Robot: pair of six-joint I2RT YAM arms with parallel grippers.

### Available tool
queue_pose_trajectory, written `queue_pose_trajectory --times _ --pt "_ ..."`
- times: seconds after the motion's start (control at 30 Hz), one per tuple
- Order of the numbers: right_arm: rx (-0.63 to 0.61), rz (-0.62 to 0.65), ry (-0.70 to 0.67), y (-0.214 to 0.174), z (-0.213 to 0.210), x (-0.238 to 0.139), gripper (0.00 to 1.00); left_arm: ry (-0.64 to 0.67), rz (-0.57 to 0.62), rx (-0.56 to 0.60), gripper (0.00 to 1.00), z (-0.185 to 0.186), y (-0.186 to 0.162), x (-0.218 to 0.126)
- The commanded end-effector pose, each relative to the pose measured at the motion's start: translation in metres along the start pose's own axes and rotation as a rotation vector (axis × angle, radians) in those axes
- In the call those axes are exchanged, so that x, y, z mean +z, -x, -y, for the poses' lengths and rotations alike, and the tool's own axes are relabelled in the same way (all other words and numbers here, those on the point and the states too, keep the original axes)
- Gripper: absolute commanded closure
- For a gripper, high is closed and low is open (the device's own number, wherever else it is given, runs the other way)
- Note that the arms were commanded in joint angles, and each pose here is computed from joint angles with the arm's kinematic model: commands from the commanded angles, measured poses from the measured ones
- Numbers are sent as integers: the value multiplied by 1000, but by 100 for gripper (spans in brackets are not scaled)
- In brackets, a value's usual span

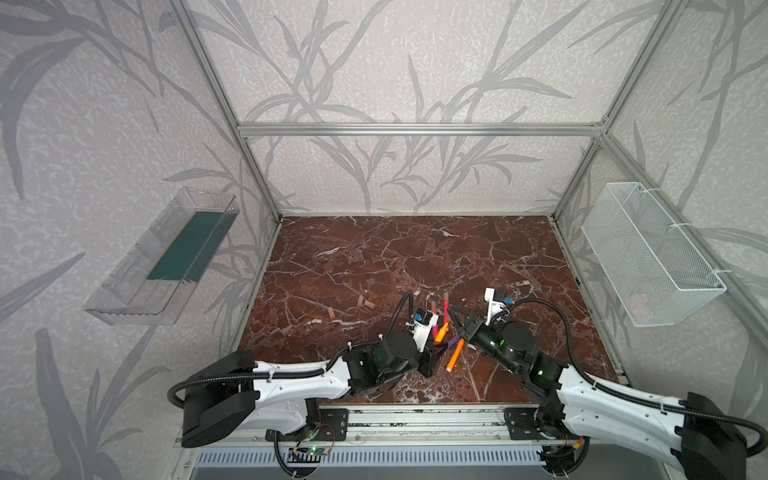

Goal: Insert the pens into the pen caps
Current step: 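Align the cap over the orange marker tip with the right gripper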

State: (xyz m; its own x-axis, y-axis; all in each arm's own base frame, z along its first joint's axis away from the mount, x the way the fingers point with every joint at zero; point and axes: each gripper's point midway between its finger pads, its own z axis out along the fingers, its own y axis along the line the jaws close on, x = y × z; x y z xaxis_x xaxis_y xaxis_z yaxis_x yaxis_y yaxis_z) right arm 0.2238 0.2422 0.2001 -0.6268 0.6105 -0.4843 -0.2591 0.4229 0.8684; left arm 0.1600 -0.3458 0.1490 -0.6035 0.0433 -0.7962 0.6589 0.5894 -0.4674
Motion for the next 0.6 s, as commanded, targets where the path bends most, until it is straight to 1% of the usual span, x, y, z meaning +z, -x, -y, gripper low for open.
queue_pose_trajectory --times 0.0,0.4,0.57 --pt "-1 14 25 1 -6 1 100 -1 32 -13 100 0 5 0" --pt "-6 8 34 -3 -8 -4 100 41 61 -35 100 -9 7 0" --pt "-7 1 44 -6 -10 -4 100 35 76 -38 100 -8 11 0"
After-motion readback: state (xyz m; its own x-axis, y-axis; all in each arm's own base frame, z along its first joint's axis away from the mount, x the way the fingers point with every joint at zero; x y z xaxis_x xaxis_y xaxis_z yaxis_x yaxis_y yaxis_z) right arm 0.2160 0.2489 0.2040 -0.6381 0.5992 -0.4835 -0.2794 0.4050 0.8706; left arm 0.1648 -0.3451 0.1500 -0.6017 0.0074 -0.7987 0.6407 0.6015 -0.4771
